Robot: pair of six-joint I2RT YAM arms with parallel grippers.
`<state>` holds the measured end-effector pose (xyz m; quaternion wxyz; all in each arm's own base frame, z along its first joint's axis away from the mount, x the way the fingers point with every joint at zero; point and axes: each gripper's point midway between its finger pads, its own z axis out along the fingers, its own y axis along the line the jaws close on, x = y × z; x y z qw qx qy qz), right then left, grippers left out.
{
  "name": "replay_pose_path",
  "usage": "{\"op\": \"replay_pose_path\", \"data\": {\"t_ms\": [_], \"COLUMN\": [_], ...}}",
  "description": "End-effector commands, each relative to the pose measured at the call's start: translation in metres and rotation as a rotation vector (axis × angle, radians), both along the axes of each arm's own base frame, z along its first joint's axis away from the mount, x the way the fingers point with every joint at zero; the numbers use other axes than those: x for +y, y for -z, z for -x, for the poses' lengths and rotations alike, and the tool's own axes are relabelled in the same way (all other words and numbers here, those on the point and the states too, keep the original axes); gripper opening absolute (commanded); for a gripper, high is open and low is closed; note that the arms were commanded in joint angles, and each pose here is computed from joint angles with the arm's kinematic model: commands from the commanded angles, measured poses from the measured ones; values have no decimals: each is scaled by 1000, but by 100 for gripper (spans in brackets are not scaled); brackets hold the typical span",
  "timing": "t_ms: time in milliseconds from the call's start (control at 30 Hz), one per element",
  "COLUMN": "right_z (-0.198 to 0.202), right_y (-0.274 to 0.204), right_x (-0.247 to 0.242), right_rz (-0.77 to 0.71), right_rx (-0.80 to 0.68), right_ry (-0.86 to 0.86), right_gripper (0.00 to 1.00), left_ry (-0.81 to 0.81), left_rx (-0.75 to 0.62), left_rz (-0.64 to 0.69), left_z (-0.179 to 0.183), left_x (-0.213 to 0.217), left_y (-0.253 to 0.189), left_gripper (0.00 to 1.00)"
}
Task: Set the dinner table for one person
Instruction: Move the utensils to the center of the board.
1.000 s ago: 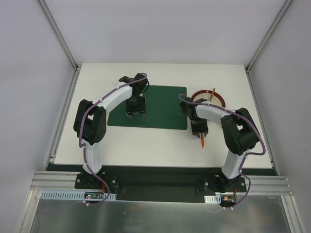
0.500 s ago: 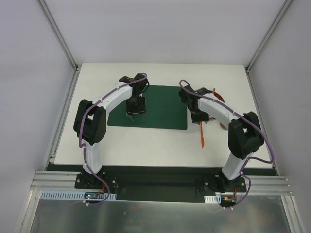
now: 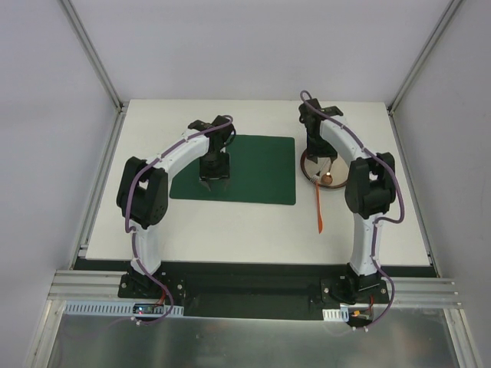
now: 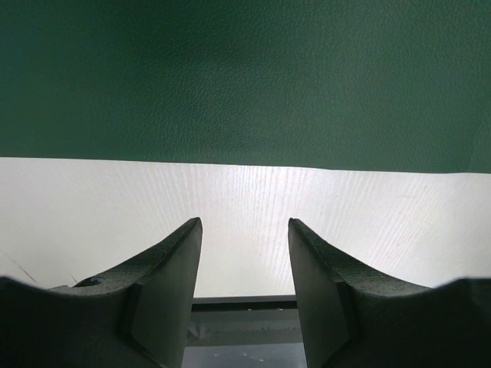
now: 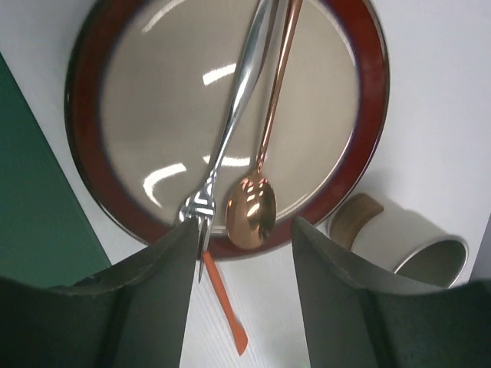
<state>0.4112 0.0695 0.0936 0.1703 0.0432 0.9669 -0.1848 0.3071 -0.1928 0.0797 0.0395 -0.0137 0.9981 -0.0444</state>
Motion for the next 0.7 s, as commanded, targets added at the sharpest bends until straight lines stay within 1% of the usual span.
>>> {"op": "replay_pose_path", "data": {"t_ms": [0, 33, 300, 667], "right_z": [-24, -26, -33, -40], "right_y": [-14, -9, 16, 44], "right_x": [-8, -10, -20, -19], "right_rz": [-51, -53, -150, -269], "right_rx": [-17, -10, 23, 67], "right_ry": [-10, -6, 25, 39], "right_gripper": [57, 59, 63, 63], "left_ry": [23, 26, 27, 21], "left_rx": [-10, -10, 2, 13], "left_rz": [-23, -26, -42, -46], "left_z": [-4, -5, -7, -9], "left_x": [0, 1, 1, 1], "left_y": [-5, -4, 0, 4], "left_gripper": [49, 49, 49, 48]}}
